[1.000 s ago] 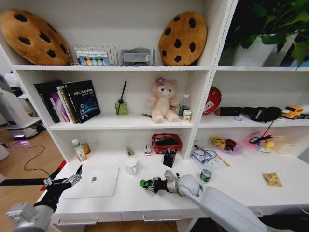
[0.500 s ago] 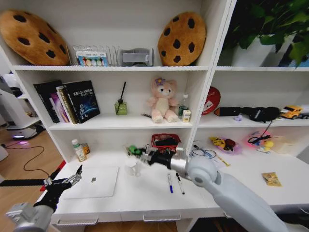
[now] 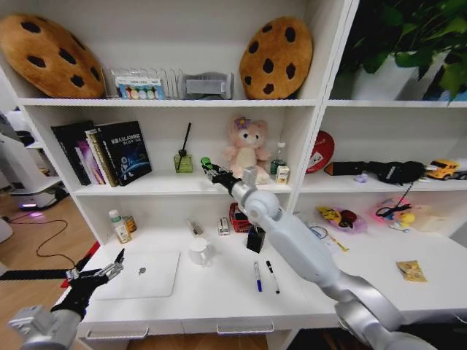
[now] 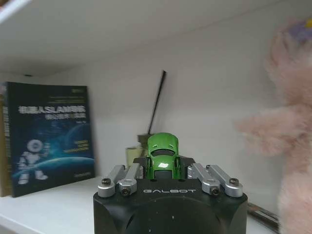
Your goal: Organize the objects on the table.
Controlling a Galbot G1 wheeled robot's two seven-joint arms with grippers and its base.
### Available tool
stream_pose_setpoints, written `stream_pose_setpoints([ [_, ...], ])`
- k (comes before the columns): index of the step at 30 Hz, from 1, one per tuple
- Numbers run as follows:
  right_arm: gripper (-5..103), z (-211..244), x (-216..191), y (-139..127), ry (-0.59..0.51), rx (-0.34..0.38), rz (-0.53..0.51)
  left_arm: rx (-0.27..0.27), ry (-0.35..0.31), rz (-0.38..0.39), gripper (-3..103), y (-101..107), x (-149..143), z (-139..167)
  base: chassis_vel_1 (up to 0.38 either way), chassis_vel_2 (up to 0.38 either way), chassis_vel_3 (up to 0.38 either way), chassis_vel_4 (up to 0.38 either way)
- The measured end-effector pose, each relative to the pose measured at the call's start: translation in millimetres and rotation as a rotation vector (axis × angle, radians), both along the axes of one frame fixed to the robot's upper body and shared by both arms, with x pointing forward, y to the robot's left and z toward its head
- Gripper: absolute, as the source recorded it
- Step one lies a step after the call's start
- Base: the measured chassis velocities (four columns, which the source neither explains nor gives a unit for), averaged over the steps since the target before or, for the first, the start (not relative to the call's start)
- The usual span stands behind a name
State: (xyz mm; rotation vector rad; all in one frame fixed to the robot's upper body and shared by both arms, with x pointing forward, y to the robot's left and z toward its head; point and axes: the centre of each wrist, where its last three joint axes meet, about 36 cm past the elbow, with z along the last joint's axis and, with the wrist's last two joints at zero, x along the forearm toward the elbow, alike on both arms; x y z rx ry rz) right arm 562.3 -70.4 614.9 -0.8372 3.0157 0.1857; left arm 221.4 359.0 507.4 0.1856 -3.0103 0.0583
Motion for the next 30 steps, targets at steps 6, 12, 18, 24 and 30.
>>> stream_pose_setpoints([
  [6, 35, -16, 12, 6, 0.066, -0.024, -0.180, 0.000, 0.000, 0.000, 100, 0, 0, 0, 0.000, 0.000, 0.000, 0.000],
  [12, 35, -25, 11, 8, 0.139, -0.012, -0.216, 0.000, 0.000, 0.000, 100, 0, 0, 0, 0.000, 0.000, 0.000, 0.000],
  [18, 47, -32, 11, 8, 0.131, -0.025, -0.205, 0.000, 0.000, 0.000, 100, 0, 0, 0, 0.000, 0.000, 0.000, 0.000],
  [24, 69, -30, 4, 10, 0.059, -0.005, -0.206, 0.000, 0.000, 0.000, 100, 0, 0, 0, 0.000, 0.000, 0.000, 0.000],
  [30, 95, -30, -51, 1, 0.030, 0.006, -0.135, 0.000, 0.000, 0.000, 100, 0, 0, 0, 0.000, 0.000, 0.000, 0.000],
])
